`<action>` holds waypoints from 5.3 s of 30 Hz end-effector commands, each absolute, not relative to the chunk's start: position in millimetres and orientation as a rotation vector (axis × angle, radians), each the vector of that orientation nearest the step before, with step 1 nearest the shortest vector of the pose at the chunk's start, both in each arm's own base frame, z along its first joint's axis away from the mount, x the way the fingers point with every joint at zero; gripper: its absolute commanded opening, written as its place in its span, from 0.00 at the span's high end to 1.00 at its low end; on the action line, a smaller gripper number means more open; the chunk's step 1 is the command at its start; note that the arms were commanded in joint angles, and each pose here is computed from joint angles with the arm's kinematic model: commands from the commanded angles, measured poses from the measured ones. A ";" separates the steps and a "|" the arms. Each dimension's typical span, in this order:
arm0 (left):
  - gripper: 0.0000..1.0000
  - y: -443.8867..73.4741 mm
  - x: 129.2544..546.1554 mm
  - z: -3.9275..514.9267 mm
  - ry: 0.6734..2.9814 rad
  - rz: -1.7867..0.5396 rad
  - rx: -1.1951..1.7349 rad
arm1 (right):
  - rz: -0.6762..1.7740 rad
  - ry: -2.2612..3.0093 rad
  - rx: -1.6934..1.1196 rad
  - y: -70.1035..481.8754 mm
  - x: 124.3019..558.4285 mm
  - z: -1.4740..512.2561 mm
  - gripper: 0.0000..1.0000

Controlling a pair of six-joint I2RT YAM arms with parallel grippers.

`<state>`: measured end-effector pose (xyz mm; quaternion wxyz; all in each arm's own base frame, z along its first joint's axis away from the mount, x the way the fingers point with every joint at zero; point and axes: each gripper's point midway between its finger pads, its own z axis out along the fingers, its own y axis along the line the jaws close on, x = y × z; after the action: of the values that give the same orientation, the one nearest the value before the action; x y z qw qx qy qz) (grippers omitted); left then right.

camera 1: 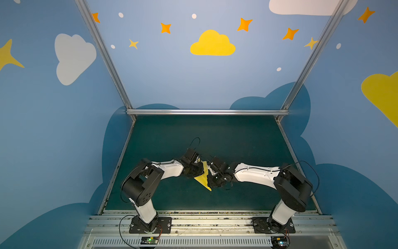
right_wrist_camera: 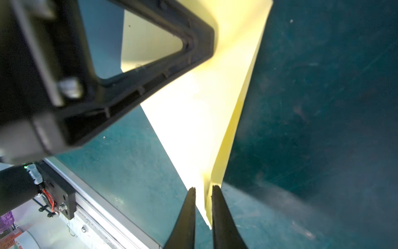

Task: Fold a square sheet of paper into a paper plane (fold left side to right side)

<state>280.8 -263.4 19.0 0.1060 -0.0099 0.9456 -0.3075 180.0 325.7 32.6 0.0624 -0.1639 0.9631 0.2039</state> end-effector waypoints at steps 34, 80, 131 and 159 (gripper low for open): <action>0.96 -241.1 269.6 -0.3 2.843 -0.809 -0.109 | 0.457 3.023 -0.485 293.3 151.8 -4.6 1.00; 0.96 -238.4 265.7 -4.1 2.852 -0.806 -0.122 | 0.483 2.935 -0.355 306.9 189.5 4.7 1.00; 0.96 -234.6 263.1 1.4 2.833 -0.807 -0.141 | 0.544 2.856 -0.306 291.1 177.2 53.9 1.00; 0.96 -243.7 267.2 19.5 2.791 -0.876 -0.107 | 0.481 2.970 -0.286 296.1 173.6 -8.9 1.00</action>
<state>274.7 -252.7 20.3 0.1191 -0.0319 0.9425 -0.3108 187.1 313.5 17.4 0.0878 -0.0993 0.9726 0.1909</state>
